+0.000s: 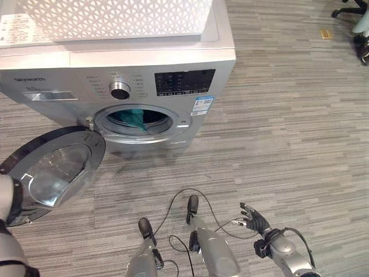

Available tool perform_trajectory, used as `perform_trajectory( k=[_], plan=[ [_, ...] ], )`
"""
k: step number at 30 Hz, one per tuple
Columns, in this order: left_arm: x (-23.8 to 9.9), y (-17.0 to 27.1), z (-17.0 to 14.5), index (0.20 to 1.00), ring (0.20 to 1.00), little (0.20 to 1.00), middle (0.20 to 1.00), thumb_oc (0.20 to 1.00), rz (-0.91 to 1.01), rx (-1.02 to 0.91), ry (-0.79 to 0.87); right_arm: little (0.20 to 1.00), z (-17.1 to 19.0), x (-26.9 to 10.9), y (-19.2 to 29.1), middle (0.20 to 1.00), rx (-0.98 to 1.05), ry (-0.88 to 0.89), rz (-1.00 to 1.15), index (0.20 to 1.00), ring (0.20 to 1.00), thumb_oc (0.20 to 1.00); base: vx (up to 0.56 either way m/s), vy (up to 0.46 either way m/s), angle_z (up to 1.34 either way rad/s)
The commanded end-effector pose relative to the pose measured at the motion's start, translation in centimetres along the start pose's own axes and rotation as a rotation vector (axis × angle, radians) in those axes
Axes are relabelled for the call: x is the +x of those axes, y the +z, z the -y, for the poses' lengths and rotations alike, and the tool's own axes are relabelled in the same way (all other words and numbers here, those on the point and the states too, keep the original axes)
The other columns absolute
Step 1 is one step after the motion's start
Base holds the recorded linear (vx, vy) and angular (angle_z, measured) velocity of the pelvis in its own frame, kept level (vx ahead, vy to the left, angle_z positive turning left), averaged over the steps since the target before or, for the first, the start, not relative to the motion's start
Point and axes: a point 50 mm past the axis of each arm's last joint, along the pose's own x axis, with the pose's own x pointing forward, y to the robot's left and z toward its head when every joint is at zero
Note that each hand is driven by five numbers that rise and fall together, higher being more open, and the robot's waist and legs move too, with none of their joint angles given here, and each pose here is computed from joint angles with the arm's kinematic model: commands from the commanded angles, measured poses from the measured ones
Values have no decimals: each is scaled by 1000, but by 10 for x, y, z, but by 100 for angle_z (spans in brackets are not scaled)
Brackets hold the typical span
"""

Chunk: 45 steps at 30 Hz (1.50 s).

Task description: Grab the laundry basket,head to the washer,open it,put in the laundry and shut it.

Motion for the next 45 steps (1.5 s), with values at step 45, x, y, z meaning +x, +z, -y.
perform_trajectory(
  k=[45],
  plan=[
    [-261,10,195,1000,1000,1000,1000,1000,553,-194,-1120,1000,55,-16,13,1000,-81,-170,31,1000,1000,1000,-5,11,5]
  ],
)
